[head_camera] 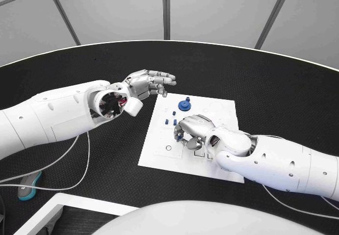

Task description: Assemble the parts on the task board

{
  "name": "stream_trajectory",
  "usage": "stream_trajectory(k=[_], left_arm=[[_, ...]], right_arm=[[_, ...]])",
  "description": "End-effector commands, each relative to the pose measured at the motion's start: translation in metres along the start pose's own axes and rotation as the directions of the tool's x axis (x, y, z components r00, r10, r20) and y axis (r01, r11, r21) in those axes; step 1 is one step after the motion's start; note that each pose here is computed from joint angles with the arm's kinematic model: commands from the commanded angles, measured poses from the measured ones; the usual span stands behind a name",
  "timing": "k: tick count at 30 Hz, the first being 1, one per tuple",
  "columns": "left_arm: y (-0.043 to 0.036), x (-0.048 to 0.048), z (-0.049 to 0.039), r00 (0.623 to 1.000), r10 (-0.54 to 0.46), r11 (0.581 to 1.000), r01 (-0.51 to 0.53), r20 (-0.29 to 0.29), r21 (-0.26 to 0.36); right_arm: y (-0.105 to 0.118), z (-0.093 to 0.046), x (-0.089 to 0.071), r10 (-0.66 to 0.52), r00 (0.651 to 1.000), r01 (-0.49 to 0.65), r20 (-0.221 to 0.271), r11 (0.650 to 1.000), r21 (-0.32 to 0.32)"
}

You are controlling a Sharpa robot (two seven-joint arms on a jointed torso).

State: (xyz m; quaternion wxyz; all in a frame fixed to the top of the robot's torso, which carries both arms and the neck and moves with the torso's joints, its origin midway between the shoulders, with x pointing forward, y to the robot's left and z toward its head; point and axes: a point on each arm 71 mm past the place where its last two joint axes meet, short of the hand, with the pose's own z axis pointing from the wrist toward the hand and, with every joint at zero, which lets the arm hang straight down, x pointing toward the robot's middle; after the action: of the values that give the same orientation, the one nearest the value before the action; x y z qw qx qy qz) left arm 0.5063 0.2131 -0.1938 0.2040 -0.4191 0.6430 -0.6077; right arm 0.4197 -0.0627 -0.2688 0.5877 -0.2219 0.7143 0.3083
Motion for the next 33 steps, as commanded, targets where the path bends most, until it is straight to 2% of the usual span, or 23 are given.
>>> stream_trajectory(k=[1, 33], left_arm=[[0.0000, 0.0001, 0.0002, 1.000, 0.000, 1.000, 0.000, -0.001, 0.000], [0.0001, 0.0001, 0.0001, 1.000, 0.000, 1.000, 0.000, 0.000, -0.001]], right_arm=[[-0.0001, 0.0001, 0.0002, -0.001, 1.000, 0.001, -0.002, 1.000, 0.001], [0.0004, 0.0032, 0.0047, -0.008, 0.999, 0.008, -0.039, 1.000, 0.005]])
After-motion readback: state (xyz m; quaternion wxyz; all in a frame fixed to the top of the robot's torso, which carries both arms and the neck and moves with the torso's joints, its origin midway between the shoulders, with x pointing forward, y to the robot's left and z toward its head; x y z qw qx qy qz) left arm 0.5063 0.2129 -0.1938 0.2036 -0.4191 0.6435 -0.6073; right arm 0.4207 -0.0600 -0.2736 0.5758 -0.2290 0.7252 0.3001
